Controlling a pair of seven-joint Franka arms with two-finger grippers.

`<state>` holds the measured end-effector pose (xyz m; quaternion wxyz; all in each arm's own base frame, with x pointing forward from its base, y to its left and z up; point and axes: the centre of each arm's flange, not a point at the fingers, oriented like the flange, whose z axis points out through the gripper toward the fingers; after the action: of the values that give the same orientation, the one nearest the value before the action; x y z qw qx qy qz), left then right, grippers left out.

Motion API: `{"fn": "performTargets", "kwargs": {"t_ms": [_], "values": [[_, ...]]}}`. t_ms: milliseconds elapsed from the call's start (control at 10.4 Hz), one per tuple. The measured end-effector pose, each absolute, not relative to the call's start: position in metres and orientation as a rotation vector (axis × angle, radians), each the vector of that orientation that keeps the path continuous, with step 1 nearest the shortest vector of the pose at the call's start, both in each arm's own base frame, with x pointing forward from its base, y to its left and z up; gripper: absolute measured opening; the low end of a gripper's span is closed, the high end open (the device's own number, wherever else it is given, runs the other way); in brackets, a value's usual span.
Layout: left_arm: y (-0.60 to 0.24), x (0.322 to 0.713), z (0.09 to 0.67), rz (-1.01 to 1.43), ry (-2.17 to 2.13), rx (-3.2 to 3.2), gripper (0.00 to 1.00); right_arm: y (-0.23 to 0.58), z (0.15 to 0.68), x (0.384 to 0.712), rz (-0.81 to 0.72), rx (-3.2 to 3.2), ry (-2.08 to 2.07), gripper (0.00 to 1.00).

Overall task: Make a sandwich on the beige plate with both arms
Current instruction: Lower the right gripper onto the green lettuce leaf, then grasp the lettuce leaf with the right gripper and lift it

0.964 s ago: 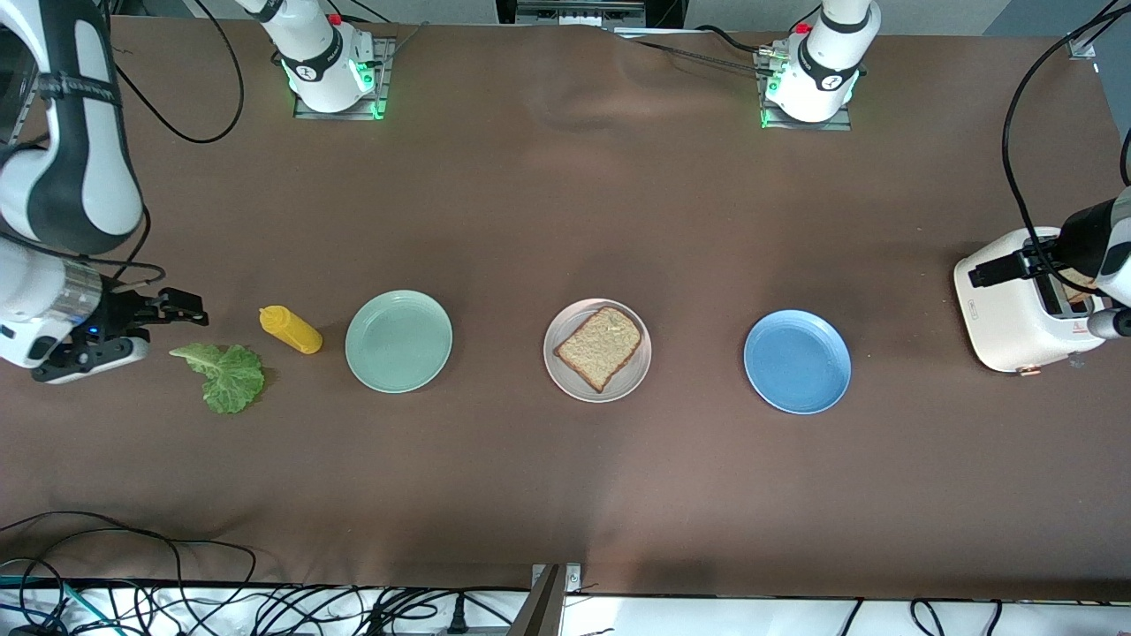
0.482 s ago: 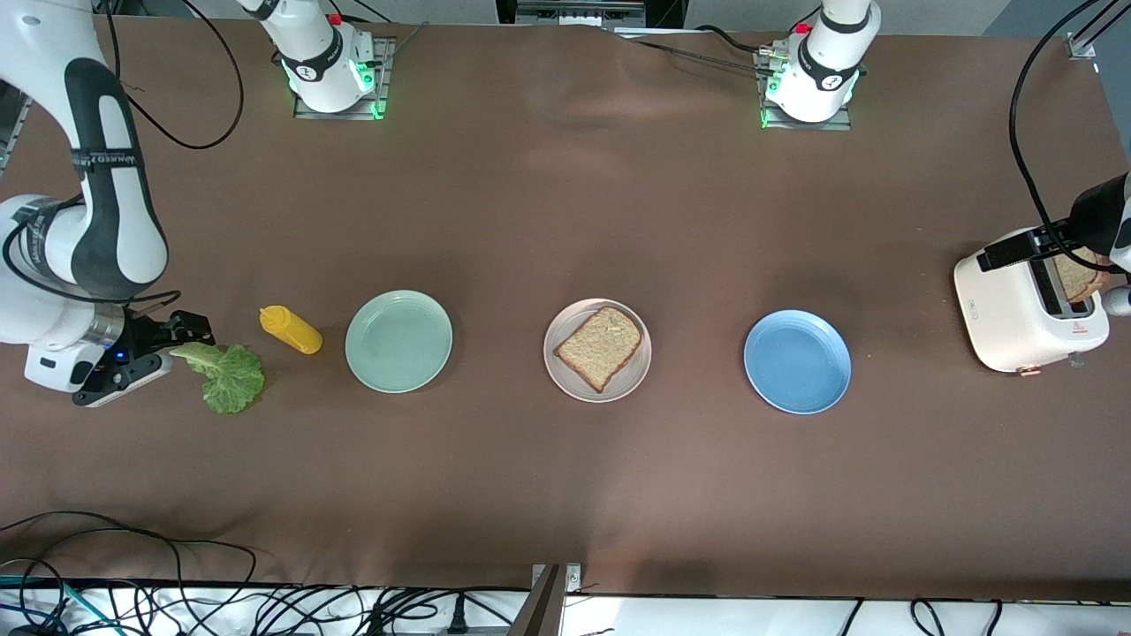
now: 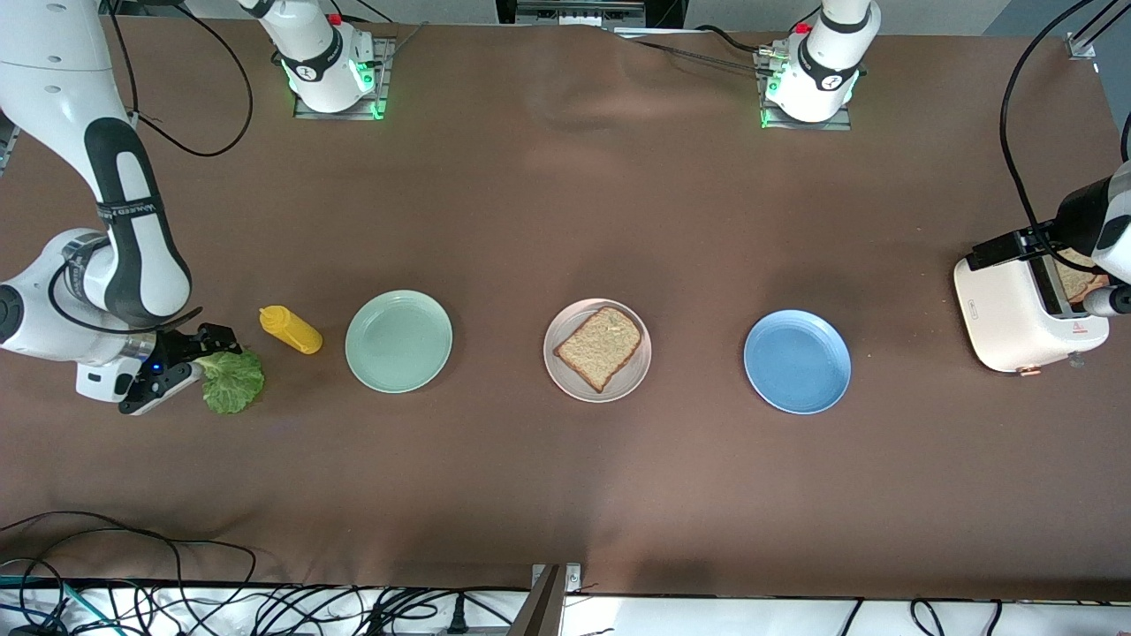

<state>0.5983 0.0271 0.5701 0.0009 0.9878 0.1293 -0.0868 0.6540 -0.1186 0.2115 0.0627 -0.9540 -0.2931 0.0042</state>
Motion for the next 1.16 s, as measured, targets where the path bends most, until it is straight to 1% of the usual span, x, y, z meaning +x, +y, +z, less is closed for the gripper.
{"fn": "performTargets", "kwargs": {"t_ms": [193, 482, 578, 675, 771, 964, 1060, 1157], "values": [[0.01, 0.598, 0.573, -0.265, 0.356, 3.104, 1.0, -0.119, 0.21, 0.655, -0.023, -2.864, -0.986, 1.0], [0.002, 0.597, 0.576, -0.256, 0.333, 3.107, 1.0, -0.13, 0.185, 0.646, 0.007, -2.839, -0.983, 0.99], [0.002, 0.597, 0.577, -0.253, 0.334, 3.107, 1.0, -0.131, 0.177, 0.644, 0.015, -2.836, -0.974, 0.91], [0.002, 0.597, 0.578, -0.25, 0.334, 3.107, 1.0, -0.132, 0.174, 0.644, 0.015, -2.837, -0.974, 0.88], [0.002, 0.597, 0.578, -0.25, 0.335, 3.107, 1.0, -0.133, 0.175, 0.645, 0.004, -2.843, -0.974, 0.74], [0.006, 0.597, 0.578, -0.25, 0.344, 3.106, 1.0, -0.133, 0.182, 0.647, -0.011, -2.846, -0.977, 0.42], [0.006, 0.597, 0.578, -0.25, 0.345, 3.106, 1.0, -0.13, 0.189, 0.649, -0.028, -2.846, -0.981, 0.29], [0.006, 0.597, 0.578, -0.25, 0.344, 3.106, 1.0, -0.127, 0.202, 0.652, -0.051, -2.845, -0.989, 0.17]]}}
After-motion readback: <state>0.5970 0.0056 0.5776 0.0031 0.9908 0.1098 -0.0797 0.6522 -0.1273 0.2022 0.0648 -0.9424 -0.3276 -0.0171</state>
